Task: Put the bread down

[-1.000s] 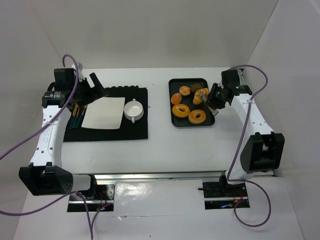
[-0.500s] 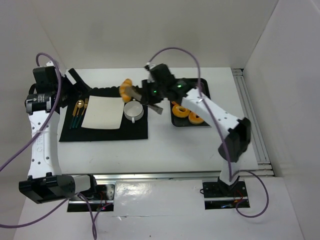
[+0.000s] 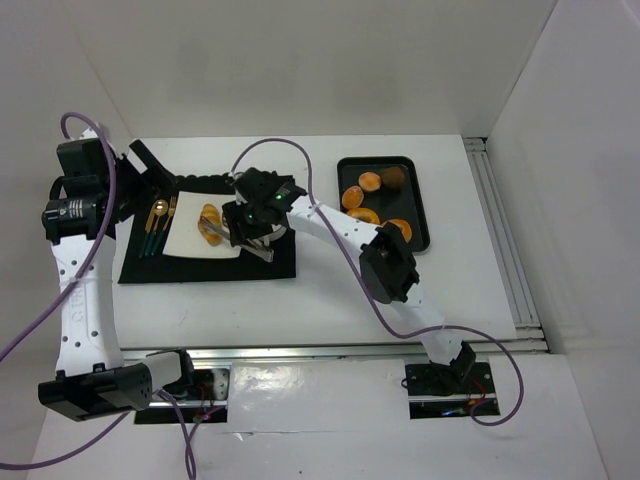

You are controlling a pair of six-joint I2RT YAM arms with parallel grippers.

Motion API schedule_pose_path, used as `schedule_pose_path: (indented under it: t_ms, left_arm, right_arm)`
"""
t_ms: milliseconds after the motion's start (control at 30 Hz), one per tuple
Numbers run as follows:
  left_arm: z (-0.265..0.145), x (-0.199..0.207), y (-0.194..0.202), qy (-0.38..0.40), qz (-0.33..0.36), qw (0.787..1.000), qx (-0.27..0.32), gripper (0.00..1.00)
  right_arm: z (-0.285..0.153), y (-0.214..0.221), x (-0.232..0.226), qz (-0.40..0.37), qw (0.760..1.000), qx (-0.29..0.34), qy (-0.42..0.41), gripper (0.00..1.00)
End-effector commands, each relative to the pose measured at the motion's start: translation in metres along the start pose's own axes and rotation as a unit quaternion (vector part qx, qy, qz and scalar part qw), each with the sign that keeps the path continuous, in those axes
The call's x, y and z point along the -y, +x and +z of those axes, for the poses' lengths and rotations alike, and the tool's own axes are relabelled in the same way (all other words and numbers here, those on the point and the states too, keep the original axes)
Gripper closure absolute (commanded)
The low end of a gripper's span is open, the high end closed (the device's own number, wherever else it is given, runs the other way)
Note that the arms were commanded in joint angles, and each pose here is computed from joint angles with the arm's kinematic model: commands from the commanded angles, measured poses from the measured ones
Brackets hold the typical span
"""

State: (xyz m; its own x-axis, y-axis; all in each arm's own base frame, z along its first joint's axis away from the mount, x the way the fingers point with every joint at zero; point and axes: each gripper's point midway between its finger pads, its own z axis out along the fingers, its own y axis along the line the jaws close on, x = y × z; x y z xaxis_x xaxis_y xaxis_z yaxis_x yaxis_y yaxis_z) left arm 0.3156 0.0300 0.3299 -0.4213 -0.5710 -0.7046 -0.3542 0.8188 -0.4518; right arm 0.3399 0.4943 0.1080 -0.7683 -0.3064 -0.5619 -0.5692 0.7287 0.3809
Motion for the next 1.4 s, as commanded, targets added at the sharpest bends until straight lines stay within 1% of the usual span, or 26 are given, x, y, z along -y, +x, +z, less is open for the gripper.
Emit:
schedule_pose_path:
  t_ms: [0,67,267,300,367,400,500,533,567,600,633,667,700,733,767,800,867,900,967,1000,1033,1100,1133,1200,1300,1367]
  left_arm:
    - [-0.008,0.007,0.0,0.021,-0.01,1.0,0.004,0.0]
    - [-0.008,0.007,0.0,0.021,-0.004,1.0,0.004,0.0]
    - [-0.006,0.008,-0.002,0.02,-0.005,1.0,0.001,0.0]
    - [-0.006,0.008,-0.002,0.02,-0.005,1.0,0.001,0.0]
    - [-0.008,0.009,-0.005,0.022,-0.004,1.0,0.005,0.0]
    - [-0.008,0.008,-0.005,0.018,-0.004,1.0,0.007,0.0]
    - [-0.008,0.008,-0.005,0.018,-0.004,1.0,0.007,0.0]
    - [-0.008,0.008,-0.005,0.018,-0.004,1.0,0.007,0.0]
    - [-0.008,0.008,-0.005,0.018,-0.004,1.0,0.007,0.0]
    - [-0.008,0.008,-0.005,0.018,-0.004,1.0,0.007,0.0]
    - [-0.008,0.008,-0.005,0.018,-0.004,1.0,0.007,0.0]
    - [-0.008,0.009,-0.005,0.022,-0.004,1.0,0.005,0.0]
    - [-0.005,0.009,-0.004,0.02,-0.005,1.0,0.001,0.0]
    - [-0.005,0.009,-0.004,0.02,-0.005,1.0,0.001,0.0]
    - [-0.005,0.009,-0.004,0.02,-0.005,1.0,0.001,0.0]
    - [-0.005,0.01,-0.003,0.024,-0.005,1.0,-0.002,0.0]
    - [0.0,0.006,0.001,0.022,-0.008,1.0,-0.008,0.0]
    - [0.0,0.006,0.001,0.022,-0.008,1.0,-0.008,0.0]
    - [0.002,0.007,0.002,0.026,-0.008,1.0,-0.009,0.0]
    - [0.003,0.005,0.005,0.024,-0.009,1.0,-0.013,0.0]
    - [0.006,0.006,0.006,0.026,-0.01,0.999,-0.019,0.0]
    - [0.008,0.004,0.009,0.024,-0.011,0.999,-0.023,0.0]
    - [0.008,0.004,0.009,0.024,-0.011,0.999,-0.024,0.0]
    - [0.009,0.004,0.012,0.027,-0.011,0.999,-0.03,0.0]
    - [0.013,0.001,0.02,0.026,-0.014,0.999,-0.042,0.0]
    - [0.014,0.004,0.022,0.035,-0.019,0.998,-0.047,0.0]
  right_arm:
    - [-0.028,-0.049,-0.029,-0.014,0.997,0.071,-0.039,0.37]
    - [-0.041,-0.054,-0.033,-0.02,0.996,0.08,-0.043,0.36]
    - [-0.075,-0.07,-0.032,-0.017,0.993,0.107,-0.046,0.37]
    - [-0.093,-0.083,-0.035,-0.017,0.99,0.128,-0.051,0.37]
    - [-0.102,-0.082,-0.03,-0.014,0.99,0.129,-0.048,0.37]
    - [-0.12,-0.09,-0.03,-0.013,0.988,0.143,-0.05,0.37]
    - [-0.135,-0.083,-0.018,-0.007,0.988,0.148,-0.03,0.37]
    - [-0.159,-0.091,-0.016,-0.006,0.985,0.171,-0.029,0.37]
    - [-0.155,-0.079,0.001,0.003,0.987,0.163,-0.009,0.37]
    - [-0.161,-0.074,0.005,0.004,0.986,0.165,-0.002,0.37]
    - [-0.187,-0.077,0.007,0.006,0.982,0.187,0.002,0.37]
    - [-0.178,-0.053,0.022,0.007,0.986,0.166,0.024,0.37]
    - [-0.183,-0.048,0.029,0.002,0.984,0.177,0.037,0.37]
    - [-0.209,-0.05,0.036,0.005,0.976,0.211,0.061,0.37]
    - [-0.213,-0.041,0.042,0.006,0.973,0.217,0.076,0.37]
    - [-0.203,-0.015,0.061,0.011,0.974,0.2,0.104,0.37]
    - [-0.22,0.0,0.075,0.014,0.966,0.216,0.138,0.37]
    - [-0.212,0.023,0.091,0.015,0.967,0.195,0.162,0.37]
    - [-0.218,0.036,0.099,0.018,0.96,0.207,0.189,0.37]
    - [-0.208,0.057,0.112,0.018,0.96,0.192,0.204,0.37]
    - [-0.205,0.057,0.109,0.015,0.958,0.207,0.199,0.37]
    - [-0.193,0.078,0.116,0.0,0.957,0.201,0.208,0.36]
    - [-0.191,0.074,0.118,-0.003,0.954,0.217,0.208,0.36]
    - [-0.175,0.084,0.129,-0.006,0.95,0.211,0.23,0.36]
    - [-0.147,0.095,0.138,-0.019,0.952,0.198,0.232,0.36]
    - [-0.132,0.096,0.138,-0.03,0.954,0.193,0.226,0.31]
